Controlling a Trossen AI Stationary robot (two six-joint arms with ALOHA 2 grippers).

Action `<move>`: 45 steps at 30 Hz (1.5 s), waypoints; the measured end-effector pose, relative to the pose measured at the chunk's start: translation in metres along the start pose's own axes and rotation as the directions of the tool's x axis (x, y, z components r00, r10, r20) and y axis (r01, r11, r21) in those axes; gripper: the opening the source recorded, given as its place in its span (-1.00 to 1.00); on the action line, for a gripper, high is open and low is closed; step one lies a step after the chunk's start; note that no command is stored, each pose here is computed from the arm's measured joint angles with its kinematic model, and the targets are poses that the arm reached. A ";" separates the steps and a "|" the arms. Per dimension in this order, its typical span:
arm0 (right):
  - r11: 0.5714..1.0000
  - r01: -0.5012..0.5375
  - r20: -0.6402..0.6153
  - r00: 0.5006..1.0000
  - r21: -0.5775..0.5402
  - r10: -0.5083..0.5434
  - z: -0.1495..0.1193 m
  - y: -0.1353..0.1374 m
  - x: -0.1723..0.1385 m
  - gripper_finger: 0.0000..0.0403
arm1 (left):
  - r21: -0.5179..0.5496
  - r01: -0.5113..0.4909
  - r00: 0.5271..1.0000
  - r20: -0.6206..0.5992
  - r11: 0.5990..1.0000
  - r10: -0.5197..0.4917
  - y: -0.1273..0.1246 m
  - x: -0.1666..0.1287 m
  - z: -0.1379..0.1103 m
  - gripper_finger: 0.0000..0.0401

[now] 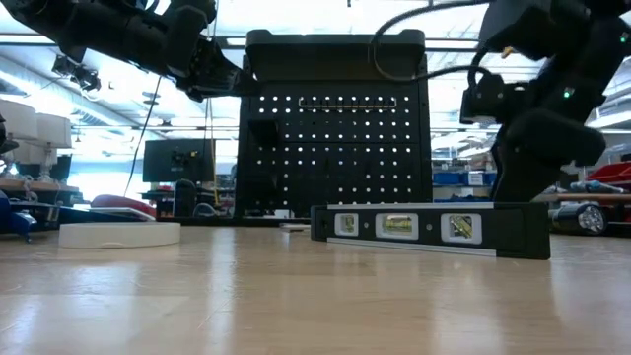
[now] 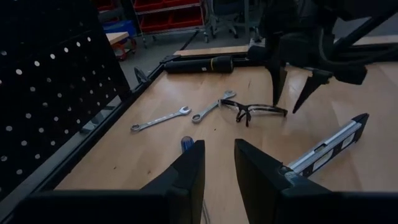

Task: Hang tools onto peg board
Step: Put the black safety glasses on the top of the black pegboard

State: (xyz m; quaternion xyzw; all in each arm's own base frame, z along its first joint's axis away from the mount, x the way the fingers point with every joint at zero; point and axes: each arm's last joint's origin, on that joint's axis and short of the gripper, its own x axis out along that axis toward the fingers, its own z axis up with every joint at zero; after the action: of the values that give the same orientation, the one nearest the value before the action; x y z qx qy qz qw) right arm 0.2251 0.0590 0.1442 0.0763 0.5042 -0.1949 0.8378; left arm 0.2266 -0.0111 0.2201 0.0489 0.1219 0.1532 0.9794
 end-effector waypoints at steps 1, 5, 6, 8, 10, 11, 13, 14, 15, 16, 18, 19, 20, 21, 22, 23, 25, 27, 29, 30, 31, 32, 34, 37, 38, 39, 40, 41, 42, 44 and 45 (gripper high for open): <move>1.000 0.007 -0.003 1.000 0.002 -0.007 0.000 0.000 0.002 -0.12 | 0.000 0.000 1.000 0.000 1.000 0.000 0.000 0.000 0.000 -0.54; 1.000 0.029 -0.027 0.999 0.006 -0.029 -0.004 0.002 0.010 -0.12 | 0.001 0.009 1.000 0.000 1.000 -0.009 0.000 0.000 0.000 -0.54; 1.000 0.030 -0.029 0.999 0.005 -0.030 -0.005 0.002 0.012 -0.12 | 0.001 0.011 1.000 0.000 1.000 -0.011 0.000 0.000 0.000 -0.54; 1.000 0.023 -0.021 1.000 0.014 -0.022 -0.008 0.002 0.015 -0.12 | 0.002 0.012 1.000 -0.002 1.000 -0.012 0.000 0.000 0.000 -0.54; 1.000 0.019 -0.017 1.000 0.014 -0.019 -0.010 0.002 0.016 -0.14 | 0.003 0.013 1.000 -0.003 1.000 -0.013 0.000 0.000 0.000 -0.54; 1.000 0.018 -0.017 1.000 0.013 -0.018 -0.011 0.002 0.017 -0.17 | 0.004 0.012 1.000 -0.006 1.000 -0.012 0.000 0.000 -0.001 -0.54; 1.000 0.015 -0.014 1.000 0.012 -0.015 -0.012 0.002 0.016 -0.24 | 0.007 0.013 1.000 -0.007 1.000 -0.012 0.000 0.000 -0.001 -0.54; 1.000 0.015 -0.020 1.000 0.005 -0.014 -0.013 0.001 0.015 -0.29 | 0.008 0.013 1.000 -0.008 1.000 -0.012 0.000 0.000 -0.001 -0.54; 1.000 0.012 -0.023 1.000 -0.002 -0.012 -0.013 0.001 0.014 -0.35 | 0.008 0.013 1.000 -0.008 1.000 -0.013 0.000 0.000 -0.001 -0.54; 1.000 0.010 -0.027 1.000 -0.010 -0.010 -0.013 0.000 0.013 -0.41 | 0.009 0.013 1.000 -0.011 1.000 -0.013 0.000 0.000 -0.001 -0.54; 0.999 0.013 -0.045 0.999 -0.034 -0.015 -0.015 -0.002 0.011 -0.54 | 0.009 0.013 1.000 -0.010 1.000 -0.013 0.000 0.000 -0.001 -0.54; 0.999 0.006 -0.048 0.999 -0.037 -0.008 -0.015 -0.002 0.010 -0.60 | 0.009 0.013 1.000 -0.010 1.000 -0.013 0.000 0.000 -0.001 -0.54; 0.999 0.003 -0.055 0.998 -0.044 -0.006 -0.016 -0.003 0.008 -0.67 | 0.009 0.013 1.000 -0.011 1.000 -0.013 0.000 0.000 -0.001 -0.54; 0.999 -0.002 -0.060 0.998 -0.054 -0.001 -0.016 -0.004 0.007 -0.74 | 0.009 0.013 1.000 -0.010 1.000 -0.013 0.000 0.000 -0.001 -0.54; 0.998 -0.008 -0.061 0.998 -0.057 0.005 -0.015 -0.004 0.007 -0.81 | 0.009 0.013 1.000 -0.009 1.000 -0.013 0.000 0.000 -0.001 -0.54; 0.998 -0.014 -0.060 0.998 -0.058 0.011 -0.015 -0.005 0.006 -0.86 | 0.009 0.013 1.000 -0.010 1.000 -0.013 0.000 0.000 -0.001 -0.54; 0.997 -0.027 -0.052 0.998 -0.066 0.024 -0.013 -0.005 0.004 -0.87 | 0.009 0.013 1.000 -0.010 1.000 -0.013 0.000 0.000 -0.001 -0.54; 0.998 -0.033 -0.041 0.999 -0.061 0.031 -0.011 -0.007 0.001 -0.87 | 0.009 0.013 1.000 -0.010 1.000 -0.013 0.000 0.000 -0.001 -0.54; 0.998 -0.039 -0.029 0.999 -0.056 0.037 -0.009 -0.010 -0.002 -0.86 | 0.009 0.013 1.000 -0.010 1.000 -0.013 0.000 0.000 -0.001 -0.54; 0.997 -0.047 -0.022 0.999 -0.058 0.046 -0.007 -0.010 -0.003 -0.83 | 0.009 0.012 1.000 -0.009 1.000 -0.012 0.000 0.000 -0.001 -0.54; 0.997 -0.056 -0.017 0.998 -0.059 0.055 -0.006 -0.012 -0.005 -0.80 | 0.009 0.013 1.000 -0.010 1.000 -0.012 0.000 0.000 -0.001 -0.54; 0.996 -0.065 -0.016 0.998 -0.059 0.065 -0.005 -0.014 -0.008 -0.78 | 0.009 0.013 1.000 -0.011 1.000 -0.013 0.000 0.000 -0.001 -0.54; 0.995 -0.076 -0.026 0.997 -0.062 0.075 -0.002 -0.019 -0.016 -0.78 | 0.008 0.012 1.000 -0.009 1.000 -0.012 0.000 0.000 -0.001 -0.54; 0.993 -0.097 -0.013 0.995 -0.072 0.097 0.012 -0.028 -0.037 -0.82 | 0.004 0.012 1.000 -0.004 1.000 -0.012 0.000 0.000 0.000 -0.54; 0.992 -0.102 0.008 0.995 -0.076 0.103 0.019 -0.032 -0.047 -0.83 | -0.002 0.012 1.000 -0.001 1.000 -0.012 0.000 0.000 0.000 -0.54; 0.991 -0.105 0.030 0.994 -0.082 0.107 0.026 -0.035 -0.056 -0.84 | -0.006 0.012 1.000 0.002 1.000 -0.012 0.000 0.000 0.000 -0.54; 0.990 -0.105 0.055 0.992 -0.089 0.111 0.033 -0.040 -0.067 -0.84 | -0.010 0.012 1.000 0.004 1.000 -0.012 0.000 0.000 0.000 -0.54; 0.990 -0.101 0.084 0.991 -0.096 0.109 0.041 -0.044 -0.079 -0.83 | -0.011 0.014 1.000 0.005 1.000 -0.014 0.000 0.000 0.000 -0.54; 0.990 -0.092 0.116 0.988 -0.103 0.104 0.048 -0.049 -0.090 -0.83 | -0.012 0.017 1.000 0.006 1.000 -0.017 0.000 0.000 0.001 -0.54; 0.990 -0.083 0.189 0.977 -0.112 0.103 0.063 -0.060 -0.114 -0.80 | -0.012 0.021 1.000 0.008 1.000 -0.020 -0.001 0.000 0.001 -0.54; 0.990 -0.079 0.225 0.969 -0.117 0.104 0.070 -0.065 -0.125 -0.80 | -0.014 0.024 1.000 0.012 1.000 -0.023 -0.001 0.000 0.001 -0.54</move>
State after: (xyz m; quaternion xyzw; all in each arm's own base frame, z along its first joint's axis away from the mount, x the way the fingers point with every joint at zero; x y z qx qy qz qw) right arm 0.2040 0.0080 0.2921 0.0312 0.4095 -0.1362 0.9016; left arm 0.2271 -0.0118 0.2212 0.0415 0.1154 0.1422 0.9822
